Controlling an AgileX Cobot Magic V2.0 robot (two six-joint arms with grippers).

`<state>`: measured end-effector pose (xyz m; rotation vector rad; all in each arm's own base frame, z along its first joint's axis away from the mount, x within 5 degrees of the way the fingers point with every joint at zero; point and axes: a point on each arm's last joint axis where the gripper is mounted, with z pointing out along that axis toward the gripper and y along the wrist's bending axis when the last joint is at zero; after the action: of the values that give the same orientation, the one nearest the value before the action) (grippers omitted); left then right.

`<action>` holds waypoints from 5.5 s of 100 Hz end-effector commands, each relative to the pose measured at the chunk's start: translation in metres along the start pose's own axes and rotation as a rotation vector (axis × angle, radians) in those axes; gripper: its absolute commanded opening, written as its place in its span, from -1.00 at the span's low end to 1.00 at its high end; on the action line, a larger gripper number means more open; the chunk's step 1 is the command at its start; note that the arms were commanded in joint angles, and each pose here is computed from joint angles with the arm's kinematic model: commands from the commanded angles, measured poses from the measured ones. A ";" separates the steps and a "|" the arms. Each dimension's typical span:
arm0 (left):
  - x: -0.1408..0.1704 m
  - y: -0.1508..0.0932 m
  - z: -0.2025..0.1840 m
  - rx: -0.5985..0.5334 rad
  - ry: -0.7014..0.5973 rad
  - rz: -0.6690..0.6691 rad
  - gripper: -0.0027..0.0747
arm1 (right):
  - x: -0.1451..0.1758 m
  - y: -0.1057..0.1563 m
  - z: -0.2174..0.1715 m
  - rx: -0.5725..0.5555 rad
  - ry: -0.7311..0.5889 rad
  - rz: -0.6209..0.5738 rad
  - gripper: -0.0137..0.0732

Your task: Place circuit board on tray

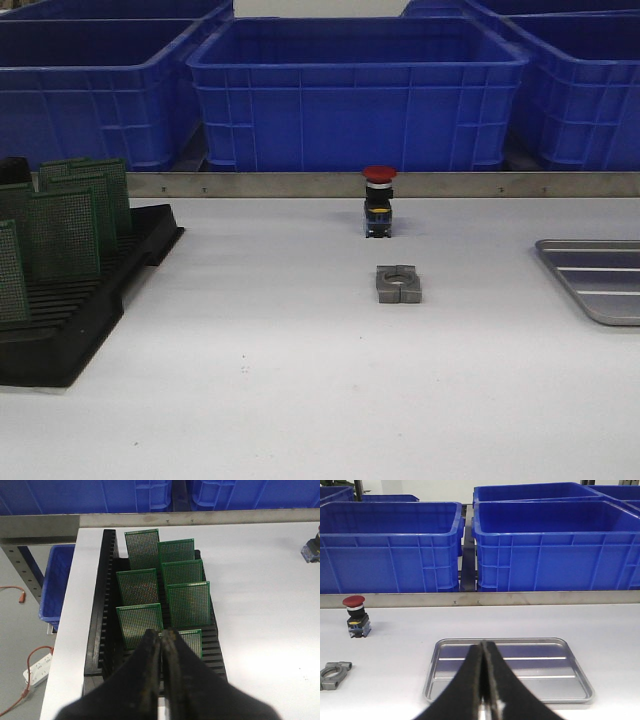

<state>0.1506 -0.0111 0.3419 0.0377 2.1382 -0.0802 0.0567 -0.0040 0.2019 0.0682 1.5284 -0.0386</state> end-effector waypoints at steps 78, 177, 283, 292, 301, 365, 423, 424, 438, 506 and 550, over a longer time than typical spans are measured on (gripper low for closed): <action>-0.043 -0.016 0.125 0.481 0.387 1.121 0.04 | -0.013 0.001 -0.003 -0.004 -0.114 -0.015 -0.83; -0.008 -0.013 0.196 0.625 0.488 1.242 -0.62 | -0.013 0.001 -0.003 -0.004 -0.114 -0.015 -0.83; -0.085 -0.076 0.151 1.062 0.106 0.819 -0.98 | -0.013 0.001 -0.003 -0.004 -0.114 -0.015 -0.83; -0.087 -0.090 0.149 1.094 0.060 0.789 -0.98 | -0.013 0.001 -0.003 -0.004 -0.114 -0.015 -0.83; -0.088 -0.108 0.148 1.123 0.020 0.769 -0.98 | -0.013 0.001 -0.003 -0.004 -0.114 -0.015 -0.83; -0.074 -0.167 0.129 1.269 0.004 0.844 -0.98 | -0.023 0.000 -0.005 -0.003 -0.106 0.057 -0.73; -0.074 -0.167 0.129 1.269 0.004 0.844 -0.98 | -0.088 0.004 0.052 0.028 0.524 0.161 -0.72; -0.074 -0.167 0.129 1.269 0.004 0.844 -0.98 | -0.090 0.005 0.055 0.025 0.534 0.172 -0.72; -0.074 -0.167 0.129 1.265 0.002 0.843 -0.98 | -0.095 0.017 0.084 -0.070 0.646 0.268 -0.49; -0.074 -0.167 0.129 1.268 0.004 0.844 -0.98 | -0.100 0.128 0.159 -1.068 0.302 -0.398 0.53; -0.074 -0.167 0.129 1.268 0.004 0.844 -0.98 | -0.071 0.172 0.196 -1.215 0.400 -0.285 0.38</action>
<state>0.2969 -0.1824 0.3163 1.6752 1.6570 -0.8532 0.2585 0.1477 0.2697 -1.1978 1.7722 0.6461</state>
